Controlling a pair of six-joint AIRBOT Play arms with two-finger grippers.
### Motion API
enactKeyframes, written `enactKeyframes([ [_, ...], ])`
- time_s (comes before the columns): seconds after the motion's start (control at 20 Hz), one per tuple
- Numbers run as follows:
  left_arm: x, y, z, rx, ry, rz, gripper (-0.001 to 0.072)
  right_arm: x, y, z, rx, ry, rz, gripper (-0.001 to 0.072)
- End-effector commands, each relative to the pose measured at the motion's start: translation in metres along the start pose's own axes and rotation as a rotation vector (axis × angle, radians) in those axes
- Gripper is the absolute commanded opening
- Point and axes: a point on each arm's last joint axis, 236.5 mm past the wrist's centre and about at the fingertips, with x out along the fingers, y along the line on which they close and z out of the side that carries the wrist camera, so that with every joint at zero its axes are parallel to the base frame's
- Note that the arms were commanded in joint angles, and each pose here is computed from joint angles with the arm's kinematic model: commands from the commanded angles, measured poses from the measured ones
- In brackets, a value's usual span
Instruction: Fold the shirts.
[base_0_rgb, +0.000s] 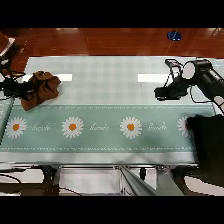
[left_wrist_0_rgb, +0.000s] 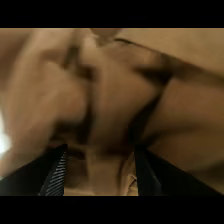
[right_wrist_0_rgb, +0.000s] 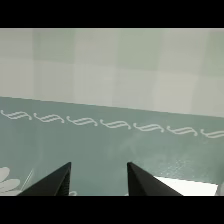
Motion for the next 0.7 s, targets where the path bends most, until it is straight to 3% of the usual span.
enactKeyframes([
  [0.0,0.028,-0.022,-0.007,-0.018,0.032,-0.063,0.0509,0.000,0.003,-0.001,0.018,0.003,0.014,0.0410],
  [0.25,0.039,-0.052,-0.020,0.126,0.091,-0.085,0.0497,0.000,0.004,-0.001,0.020,0.005,0.015,0.0410],
  [0.3,0.036,-0.053,-0.020,0.112,0.104,-0.085,0.0437,0.000,0.004,-0.002,0.020,0.010,0.014,0.0410],
  [0.4,0.025,-0.056,-0.019,0.113,0.141,-0.092,0.0054,-0.001,0.003,-0.006,0.019,0.026,0.013,0.0410],
  [0.5,0.008,-0.063,-0.017,0.116,0.175,-0.122,0.0027,-0.009,0.004,-0.008,0.004,0.018,0.014,0.0410],
  [0.65,-0.047,-0.113,0.017,0.097,0.033,-0.329,0.0026,-0.044,0.010,-0.005,-0.007,-0.070,0.043,0.0410],
])
